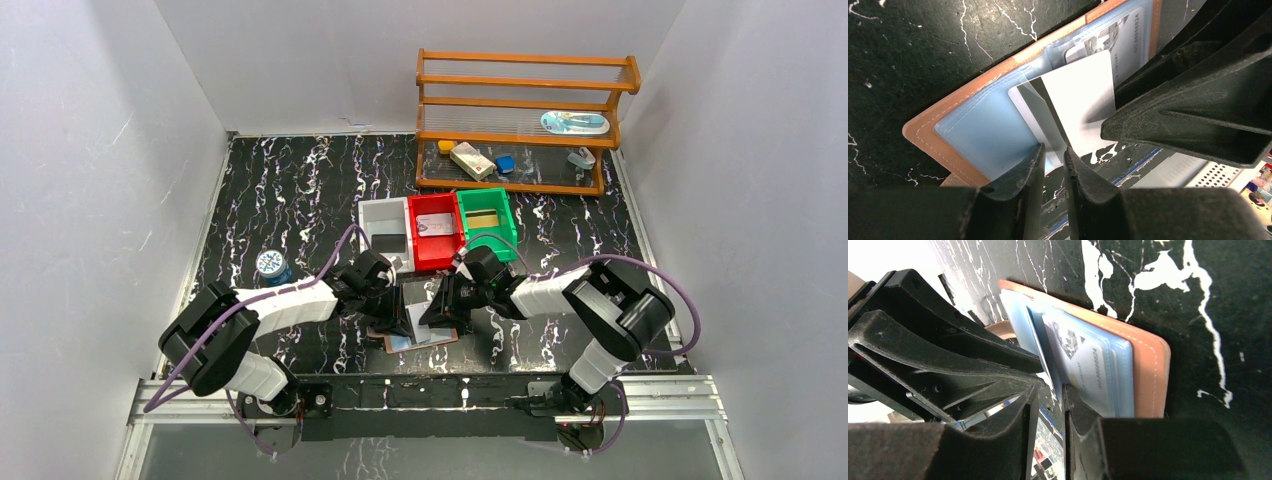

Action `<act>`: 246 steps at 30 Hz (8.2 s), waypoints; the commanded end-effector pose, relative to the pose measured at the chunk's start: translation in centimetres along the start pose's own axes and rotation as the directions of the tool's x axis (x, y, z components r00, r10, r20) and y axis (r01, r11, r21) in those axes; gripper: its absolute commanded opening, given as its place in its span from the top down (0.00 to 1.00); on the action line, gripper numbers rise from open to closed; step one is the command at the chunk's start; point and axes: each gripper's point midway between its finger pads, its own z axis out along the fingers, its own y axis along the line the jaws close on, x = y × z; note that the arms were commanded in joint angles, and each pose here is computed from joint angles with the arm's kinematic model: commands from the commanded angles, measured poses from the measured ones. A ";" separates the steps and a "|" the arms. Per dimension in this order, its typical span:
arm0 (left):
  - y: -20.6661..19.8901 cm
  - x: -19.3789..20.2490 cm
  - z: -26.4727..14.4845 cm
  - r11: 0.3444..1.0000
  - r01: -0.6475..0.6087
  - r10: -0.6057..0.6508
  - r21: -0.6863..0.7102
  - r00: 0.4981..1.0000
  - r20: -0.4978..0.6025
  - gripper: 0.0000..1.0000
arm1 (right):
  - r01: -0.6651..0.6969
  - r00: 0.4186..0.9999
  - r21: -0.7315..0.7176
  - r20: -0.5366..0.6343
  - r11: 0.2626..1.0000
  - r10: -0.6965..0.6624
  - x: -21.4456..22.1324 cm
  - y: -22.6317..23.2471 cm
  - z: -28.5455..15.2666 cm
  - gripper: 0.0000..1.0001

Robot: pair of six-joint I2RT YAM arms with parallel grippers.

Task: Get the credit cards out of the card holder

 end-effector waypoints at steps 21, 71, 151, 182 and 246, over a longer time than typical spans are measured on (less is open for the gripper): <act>1.7 1.5 -0.5 0.998 0.000 -0.002 -0.059 1.000 -0.025 0.80 | 0.073 0.997 -0.057 0.014 0.996 -0.072 0.3 1.6 0.7 0.88; 0.3 -3.8 -10.1 0.994 0.005 0.040 -0.105 0.910 0.413 0.14 | 0.701 0.113 0.697 0.104 0.153 -0.988 -16.4 10.2 -11.9 1.00; 1.8 -2.9 -11.1 0.987 0.074 -0.005 -0.146 0.906 0.423 0.12 | 0.812 -0.261 0.424 -0.351 -0.402 -0.899 -25.0 7.4 -4.5 0.54; 1.9 -2.9 -10.4 0.986 0.074 -0.007 -0.150 0.913 0.408 0.12 | 0.429 0.792 0.602 0.108 0.674 -0.601 -21.6 3.9 -0.5 0.63; -2.4 -4.1 -10.6 0.998 -0.019 -0.012 0.064 0.890 0.456 0.02 | 0.281 0.880 0.010 0.397 0.960 -0.261 -6.8 8.4 -8.7 0.17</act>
